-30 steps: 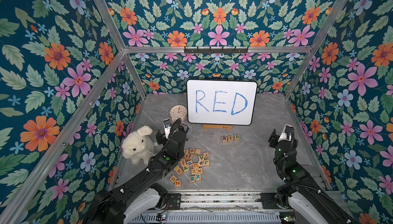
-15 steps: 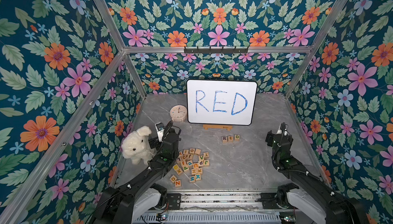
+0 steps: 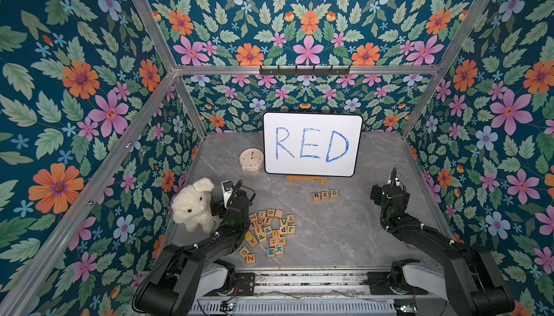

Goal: Assemble the uppercase word "red" with letter blocks
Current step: Reset both arms

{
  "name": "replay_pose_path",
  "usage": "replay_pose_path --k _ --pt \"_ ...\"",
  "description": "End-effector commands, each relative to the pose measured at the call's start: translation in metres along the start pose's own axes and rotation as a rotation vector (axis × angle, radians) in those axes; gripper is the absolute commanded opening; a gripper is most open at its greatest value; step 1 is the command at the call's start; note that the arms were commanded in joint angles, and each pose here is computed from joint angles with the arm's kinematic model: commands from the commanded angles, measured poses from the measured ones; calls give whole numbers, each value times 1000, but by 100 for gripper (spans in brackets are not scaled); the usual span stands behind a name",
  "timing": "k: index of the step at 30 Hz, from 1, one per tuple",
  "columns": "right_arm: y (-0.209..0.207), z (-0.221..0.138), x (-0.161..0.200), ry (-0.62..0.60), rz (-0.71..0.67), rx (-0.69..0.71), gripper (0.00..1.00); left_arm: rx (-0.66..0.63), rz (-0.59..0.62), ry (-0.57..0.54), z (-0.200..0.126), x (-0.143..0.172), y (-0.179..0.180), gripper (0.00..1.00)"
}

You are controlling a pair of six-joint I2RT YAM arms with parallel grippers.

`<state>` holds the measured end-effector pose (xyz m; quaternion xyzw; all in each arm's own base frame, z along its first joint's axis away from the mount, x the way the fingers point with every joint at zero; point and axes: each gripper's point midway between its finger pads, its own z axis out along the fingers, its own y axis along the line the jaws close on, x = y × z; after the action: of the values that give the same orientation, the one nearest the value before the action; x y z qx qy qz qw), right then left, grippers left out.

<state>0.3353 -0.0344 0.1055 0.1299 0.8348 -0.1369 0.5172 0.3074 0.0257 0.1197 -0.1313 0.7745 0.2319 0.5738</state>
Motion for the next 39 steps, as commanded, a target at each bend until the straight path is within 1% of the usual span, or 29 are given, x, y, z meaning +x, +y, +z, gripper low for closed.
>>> replay_pose_path --k 1,9,16,20,22,25,29,31,34,37,39 --pt "6 7 -15 -48 11 -27 95 50 -33 -53 4 -17 -10 99" --pt "13 20 -24 -69 17 -58 96 129 -30 -146 10 -30 -21 99" --pt "15 25 -26 -111 32 -85 96 193 -16 -150 24 -35 -37 99" --pt "20 31 -22 -93 29 -123 96 214 -28 -172 30 -39 -40 99" --pt "20 35 -22 -95 33 -127 96 224 -20 -170 33 -39 -42 99" --pt "20 37 -20 -74 33 -131 97 207 -39 -175 37 -37 -37 99" --pt "24 37 -19 -67 32 -162 98 231 -49 -171 46 -32 -38 99" --pt "26 38 -19 -63 31 -181 98 253 -49 -137 50 -29 -41 99" --pt "27 38 -19 -56 33 -196 99 287 -66 -120 56 -27 -42 99" --pt "29 37 -18 -55 34 -215 99 335 -81 -135 55 -26 -44 99" --pt "32 36 -18 -57 34 -242 99 362 -81 -124 56 -20 -46 99"
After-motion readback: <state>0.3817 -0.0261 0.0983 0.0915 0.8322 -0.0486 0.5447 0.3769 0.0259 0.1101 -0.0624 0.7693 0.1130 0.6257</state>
